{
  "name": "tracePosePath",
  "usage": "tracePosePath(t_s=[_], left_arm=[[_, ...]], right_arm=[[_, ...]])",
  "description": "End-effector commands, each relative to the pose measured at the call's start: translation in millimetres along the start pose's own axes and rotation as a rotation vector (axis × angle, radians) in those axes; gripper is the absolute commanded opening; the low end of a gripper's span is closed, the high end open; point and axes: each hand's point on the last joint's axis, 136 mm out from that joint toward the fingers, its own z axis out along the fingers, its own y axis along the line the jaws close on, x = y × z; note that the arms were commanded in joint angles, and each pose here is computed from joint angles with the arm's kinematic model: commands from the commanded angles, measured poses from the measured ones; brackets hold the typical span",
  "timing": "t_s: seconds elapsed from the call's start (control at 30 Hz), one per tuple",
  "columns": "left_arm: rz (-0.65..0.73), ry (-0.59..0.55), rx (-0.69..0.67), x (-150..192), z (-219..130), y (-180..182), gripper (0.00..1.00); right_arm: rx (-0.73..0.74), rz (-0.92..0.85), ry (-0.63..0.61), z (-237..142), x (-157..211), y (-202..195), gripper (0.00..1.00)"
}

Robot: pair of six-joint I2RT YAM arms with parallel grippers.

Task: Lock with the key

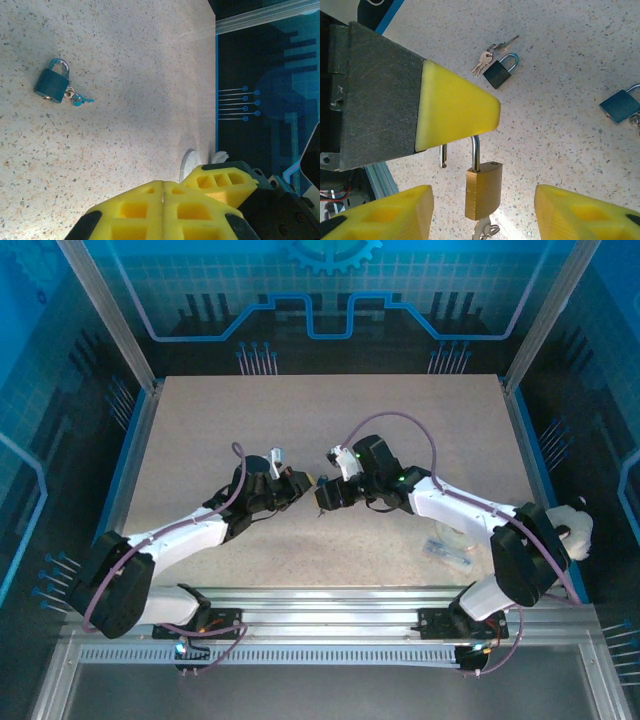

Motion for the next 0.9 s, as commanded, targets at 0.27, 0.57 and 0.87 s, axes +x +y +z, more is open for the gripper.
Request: tracePosePath(t_s=[0.27,0.57,0.87], left_arm=[[0.048,-0.045,0.033,-12.2,-10.2,-18.5,0.0],[0.051,-0.042,0.043,-12.0,-10.3,-20.7,0.0],[0.051,-0.04,0.05,-11.4,-10.4,-21.0,0.0]], right_arm=[[-0.048,-0.052,-0.024,-5.7,-2.1,16.5,0.55],[-0.057,-0.05,-0.025,-0.3,-0.6,16.5,0.43],[-0.065,-0.036,-0.005,6.9,2.5,16.4,0.39]])
